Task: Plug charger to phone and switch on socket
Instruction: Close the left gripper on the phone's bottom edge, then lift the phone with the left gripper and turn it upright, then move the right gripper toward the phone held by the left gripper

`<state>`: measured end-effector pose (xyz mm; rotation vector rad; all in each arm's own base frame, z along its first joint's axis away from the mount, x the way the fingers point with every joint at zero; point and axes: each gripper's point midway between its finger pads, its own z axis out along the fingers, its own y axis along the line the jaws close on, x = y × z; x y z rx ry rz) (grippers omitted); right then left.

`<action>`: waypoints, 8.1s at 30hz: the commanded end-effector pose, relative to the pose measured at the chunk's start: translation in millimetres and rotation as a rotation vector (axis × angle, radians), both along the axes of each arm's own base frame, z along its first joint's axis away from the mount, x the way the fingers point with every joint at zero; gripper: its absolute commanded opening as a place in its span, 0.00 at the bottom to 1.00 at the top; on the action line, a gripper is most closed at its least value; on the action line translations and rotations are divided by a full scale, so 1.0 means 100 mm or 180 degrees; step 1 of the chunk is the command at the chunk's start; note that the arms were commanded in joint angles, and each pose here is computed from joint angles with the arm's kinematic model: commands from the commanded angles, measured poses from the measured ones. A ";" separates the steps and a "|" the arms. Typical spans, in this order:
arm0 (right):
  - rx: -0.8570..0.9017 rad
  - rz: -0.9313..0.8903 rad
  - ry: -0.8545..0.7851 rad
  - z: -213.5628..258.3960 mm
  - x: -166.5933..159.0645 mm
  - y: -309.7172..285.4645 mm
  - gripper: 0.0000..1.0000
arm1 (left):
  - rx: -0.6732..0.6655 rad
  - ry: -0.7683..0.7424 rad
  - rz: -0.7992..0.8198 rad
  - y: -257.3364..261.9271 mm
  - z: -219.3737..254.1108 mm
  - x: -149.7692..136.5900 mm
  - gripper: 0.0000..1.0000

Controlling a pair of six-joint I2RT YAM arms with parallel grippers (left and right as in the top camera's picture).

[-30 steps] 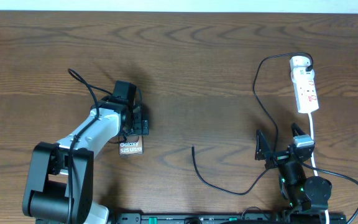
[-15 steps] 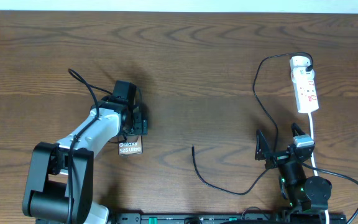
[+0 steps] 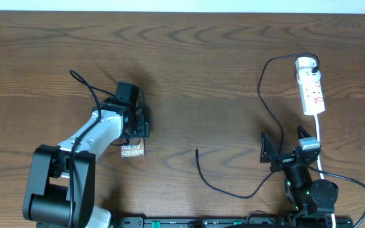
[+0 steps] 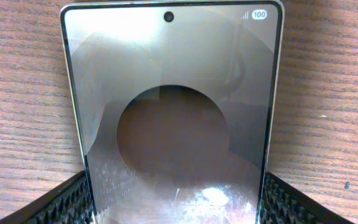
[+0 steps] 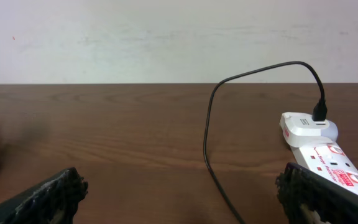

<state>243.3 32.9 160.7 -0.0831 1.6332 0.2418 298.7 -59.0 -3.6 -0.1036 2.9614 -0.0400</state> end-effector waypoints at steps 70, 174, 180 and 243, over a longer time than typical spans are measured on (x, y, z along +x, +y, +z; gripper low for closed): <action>0.0025 0.0015 0.0033 -0.02 0.00 0.02 0.99 | -0.1375 -0.1092 0.0256 -0.50 1.42 0.23 0.08; 0.0215 0.0822 -0.0186 0.45 -0.18 0.43 0.99 | -0.0962 -0.0304 0.3700 0.76 1.25 -0.63 0.07; 0.0020 0.0996 0.0116 0.93 -0.08 0.50 0.99 | -0.0972 -0.0299 0.3697 0.76 1.25 -0.63 0.07; 0.1314 0.4330 0.3386 0.16 0.17 3.37 0.85 | -0.2238 0.0296 0.4514 0.05 1.40 -0.37 0.07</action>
